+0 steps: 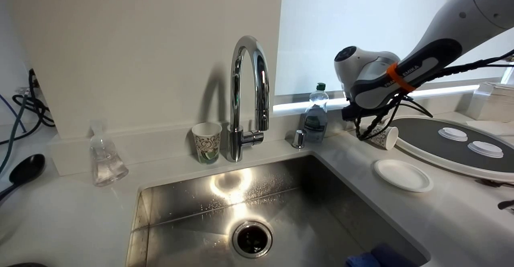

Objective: Put the cup upside down on the plate

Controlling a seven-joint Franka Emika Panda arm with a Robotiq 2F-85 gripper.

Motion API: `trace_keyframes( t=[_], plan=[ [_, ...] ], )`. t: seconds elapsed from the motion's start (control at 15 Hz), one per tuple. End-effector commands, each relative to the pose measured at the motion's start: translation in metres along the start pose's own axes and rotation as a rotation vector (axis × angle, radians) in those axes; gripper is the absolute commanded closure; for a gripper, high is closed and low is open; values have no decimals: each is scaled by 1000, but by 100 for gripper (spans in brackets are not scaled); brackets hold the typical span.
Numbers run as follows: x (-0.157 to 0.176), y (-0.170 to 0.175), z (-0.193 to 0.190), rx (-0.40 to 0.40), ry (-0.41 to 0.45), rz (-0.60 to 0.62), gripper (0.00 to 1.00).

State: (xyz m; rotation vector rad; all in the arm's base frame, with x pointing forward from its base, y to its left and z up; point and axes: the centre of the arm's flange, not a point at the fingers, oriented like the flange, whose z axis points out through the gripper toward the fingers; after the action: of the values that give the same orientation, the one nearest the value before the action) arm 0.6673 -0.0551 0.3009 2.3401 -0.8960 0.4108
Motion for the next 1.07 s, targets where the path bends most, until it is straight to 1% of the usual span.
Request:
trace_keyframes(
  t=[0.0, 0.13, 0.2, 0.27, 0.4, 0.47, 0.6, 0.73, 0.8, 0.93, 1.0],
  plan=[
    [3, -4, 1, -46, 15, -37, 11],
    [3, -3, 1, -58, 14, -46, 19],
    [4, -2, 0, -63, 13, -50, 30],
    [4, -2, -1, -65, 13, -54, 35],
    [6, -2, -2, -67, 15, -58, 56],
    [7, -2, -3, -69, 17, -60, 59],
    [8, -1, -5, -73, 20, -66, 68],
    [9, -1, -6, -76, 23, -67, 72],
    [10, 0, -6, -77, 24, -67, 72],
    [12, 0, -7, -79, 26, -66, 82],
    [13, 1, -8, -81, 26, -66, 91]
  ],
)
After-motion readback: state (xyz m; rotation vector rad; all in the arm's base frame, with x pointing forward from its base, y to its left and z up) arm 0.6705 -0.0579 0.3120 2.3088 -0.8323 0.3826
